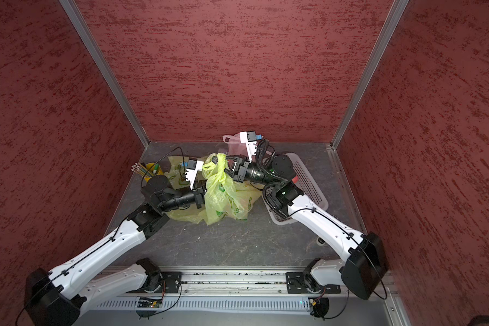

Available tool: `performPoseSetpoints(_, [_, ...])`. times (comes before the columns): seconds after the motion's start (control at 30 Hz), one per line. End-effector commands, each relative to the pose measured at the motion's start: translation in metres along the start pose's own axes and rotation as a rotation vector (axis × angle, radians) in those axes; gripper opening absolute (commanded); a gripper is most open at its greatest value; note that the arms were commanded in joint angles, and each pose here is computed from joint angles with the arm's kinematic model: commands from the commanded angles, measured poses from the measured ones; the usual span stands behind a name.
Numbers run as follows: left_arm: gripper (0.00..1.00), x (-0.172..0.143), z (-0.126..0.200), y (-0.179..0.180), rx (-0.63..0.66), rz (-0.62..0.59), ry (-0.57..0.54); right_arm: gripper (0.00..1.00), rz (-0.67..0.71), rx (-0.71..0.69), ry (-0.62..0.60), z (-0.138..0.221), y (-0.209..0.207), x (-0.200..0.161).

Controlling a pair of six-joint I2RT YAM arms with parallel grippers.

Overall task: Place the peach into a plastic bag & tie a knot
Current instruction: Cross the plastic bag at the center of the board.

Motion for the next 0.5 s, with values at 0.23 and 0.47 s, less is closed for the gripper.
performPoseSetpoints(0.23, [0.16,0.007,0.04,0.037,0.21,0.112,-0.054,0.0,-0.003,0.133,0.022,0.001,0.022,0.0])
performPoseSetpoints(0.47, [0.54,0.012,0.089,0.036,0.328,0.185,-0.041,0.0,0.02,0.121,0.054,-0.006,0.015,0.001])
Point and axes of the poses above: each gripper's point midway between its finger pads, its own z axis back along the fingers, its own y axis along the line the jaws close on, x = y × z, the point moved 7 cm from there along z, back along the fingers, and after that the axes turned 3 degrees about -z, right-handed, at the moved point
